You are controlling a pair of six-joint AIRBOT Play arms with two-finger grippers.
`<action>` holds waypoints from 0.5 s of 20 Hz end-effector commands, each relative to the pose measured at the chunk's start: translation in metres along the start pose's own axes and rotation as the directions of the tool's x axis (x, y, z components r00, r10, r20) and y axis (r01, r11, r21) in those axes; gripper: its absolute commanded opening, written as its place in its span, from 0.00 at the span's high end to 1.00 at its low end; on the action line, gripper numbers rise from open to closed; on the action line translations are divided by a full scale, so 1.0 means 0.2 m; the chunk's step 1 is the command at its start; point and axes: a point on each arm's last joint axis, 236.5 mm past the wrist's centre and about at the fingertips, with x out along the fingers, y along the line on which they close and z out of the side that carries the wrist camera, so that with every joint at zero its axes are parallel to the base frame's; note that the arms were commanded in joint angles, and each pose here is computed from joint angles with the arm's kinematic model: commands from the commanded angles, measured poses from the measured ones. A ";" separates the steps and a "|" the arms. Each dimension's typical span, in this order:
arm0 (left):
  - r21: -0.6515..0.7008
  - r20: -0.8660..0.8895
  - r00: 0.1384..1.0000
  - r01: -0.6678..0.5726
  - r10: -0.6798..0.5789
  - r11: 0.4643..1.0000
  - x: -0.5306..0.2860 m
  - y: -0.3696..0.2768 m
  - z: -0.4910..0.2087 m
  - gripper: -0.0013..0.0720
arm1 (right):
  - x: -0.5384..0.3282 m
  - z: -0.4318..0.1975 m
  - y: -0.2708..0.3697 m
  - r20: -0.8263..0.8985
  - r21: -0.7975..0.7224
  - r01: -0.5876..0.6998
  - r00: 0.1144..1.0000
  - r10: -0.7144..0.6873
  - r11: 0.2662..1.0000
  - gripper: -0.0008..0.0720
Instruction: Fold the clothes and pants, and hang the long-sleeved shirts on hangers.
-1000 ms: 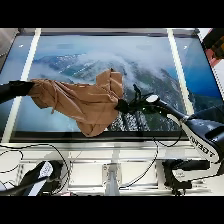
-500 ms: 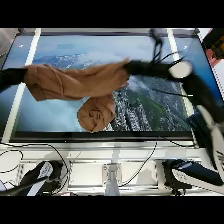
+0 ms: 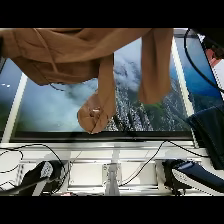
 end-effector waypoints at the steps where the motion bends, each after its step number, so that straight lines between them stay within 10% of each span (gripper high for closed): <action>1: 0.098 0.065 0.997 -0.053 0.047 0.994 -0.05 -0.02 0.13 0.91 | 0.08 -0.04 -0.01 -0.037 0.015 0.004 0.999 -0.003 1.000 0.97; 5: 0.262 -0.236 0.928 -0.225 0.288 0.939 -0.13 0.26 -0.23 0.91 | 0.27 -0.65 0.20 -0.409 0.057 -0.124 0.902 0.136 0.991 0.97; 10: 0.513 -0.547 0.587 -0.329 0.597 0.793 -0.52 0.69 -0.72 0.91 | 0.29 -1.60 0.50 -0.791 0.168 -0.223 0.551 0.266 0.960 0.97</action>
